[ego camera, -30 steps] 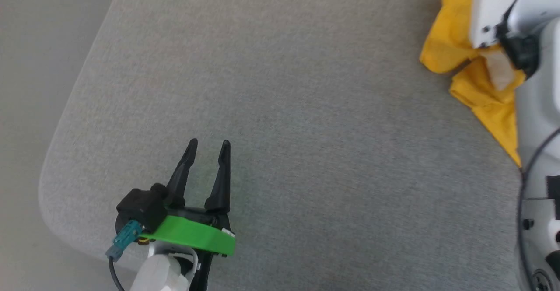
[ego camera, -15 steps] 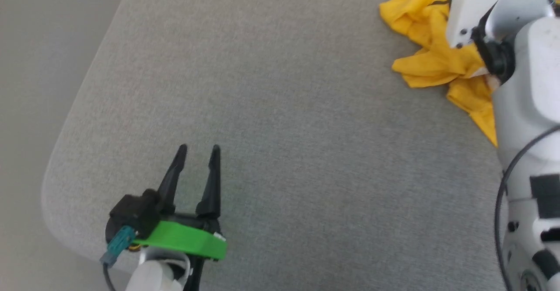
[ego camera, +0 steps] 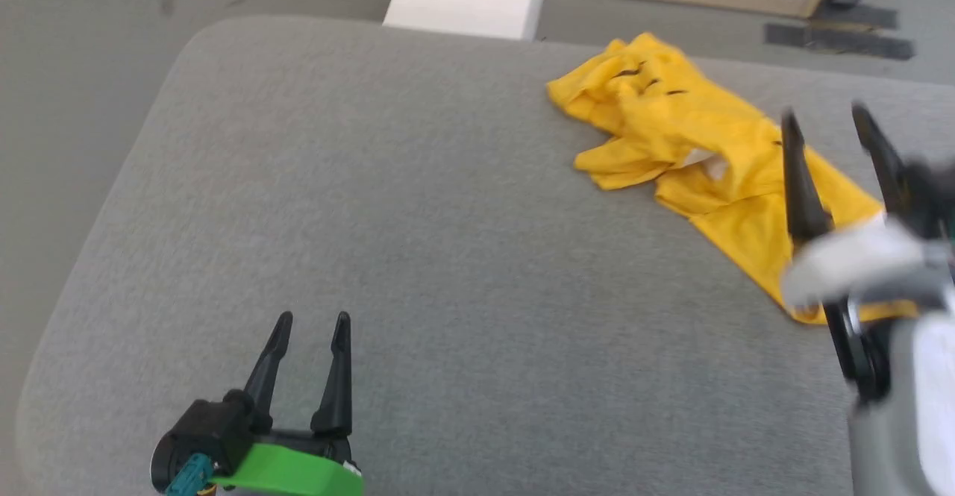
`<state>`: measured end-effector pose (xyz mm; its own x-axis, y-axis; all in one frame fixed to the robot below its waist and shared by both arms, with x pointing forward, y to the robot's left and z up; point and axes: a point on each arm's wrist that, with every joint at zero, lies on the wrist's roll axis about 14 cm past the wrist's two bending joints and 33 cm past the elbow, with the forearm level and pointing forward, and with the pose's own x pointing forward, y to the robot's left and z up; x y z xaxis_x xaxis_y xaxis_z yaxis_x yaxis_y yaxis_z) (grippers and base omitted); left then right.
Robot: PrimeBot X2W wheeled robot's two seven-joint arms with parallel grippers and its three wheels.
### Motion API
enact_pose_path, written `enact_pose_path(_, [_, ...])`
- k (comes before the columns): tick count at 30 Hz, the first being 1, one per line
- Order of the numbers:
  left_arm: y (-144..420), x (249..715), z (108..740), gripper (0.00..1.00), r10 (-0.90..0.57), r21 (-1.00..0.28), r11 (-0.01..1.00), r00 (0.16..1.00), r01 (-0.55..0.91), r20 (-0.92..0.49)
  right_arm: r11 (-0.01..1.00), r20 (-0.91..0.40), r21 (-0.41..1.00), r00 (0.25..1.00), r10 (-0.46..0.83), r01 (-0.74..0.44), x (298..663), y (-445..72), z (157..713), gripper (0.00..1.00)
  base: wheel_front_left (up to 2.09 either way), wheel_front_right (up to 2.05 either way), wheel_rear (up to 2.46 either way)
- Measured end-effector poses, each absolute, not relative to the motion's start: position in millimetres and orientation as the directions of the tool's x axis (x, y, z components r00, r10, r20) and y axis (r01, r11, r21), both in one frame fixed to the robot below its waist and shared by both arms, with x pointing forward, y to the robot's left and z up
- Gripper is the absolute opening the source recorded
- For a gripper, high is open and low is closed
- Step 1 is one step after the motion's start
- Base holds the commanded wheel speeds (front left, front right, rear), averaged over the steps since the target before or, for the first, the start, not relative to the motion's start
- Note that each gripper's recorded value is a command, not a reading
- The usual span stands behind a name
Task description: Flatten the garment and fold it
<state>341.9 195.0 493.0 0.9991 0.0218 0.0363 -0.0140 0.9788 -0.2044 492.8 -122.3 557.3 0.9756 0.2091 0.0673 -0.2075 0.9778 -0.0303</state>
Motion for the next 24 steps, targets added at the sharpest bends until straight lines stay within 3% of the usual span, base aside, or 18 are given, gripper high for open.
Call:
enact_pose_path(13, [169, 337, 511, 1.0, -0.063, -0.217, 0.972, 0.993, 0.084, 0.099, 0.999, 0.138, 0.026, 0.99, -0.025, 0.021, 371, -216, 540, 1.0, 0.0, 0.0, 0.0])
enact_pose_path(19, [154, 356, 525, 1.0, -0.118, -0.202, 0.968, 0.983, 0.145, 0.143, 0.998, 0.144, 0.042, 0.988, -0.059, 0.053, 366, -226, 534, 1.0, 0.0, 0.0, 0.0])
enact_pose_path(24, [117, 411, 555, 1.0, -0.302, -0.062, 0.947, 0.938, 0.316, 0.168, 0.998, 0.157, 0.039, 0.985, -0.064, 0.058, 379, -227, 535, 1.0, 0.0, 0.0, 0.0])
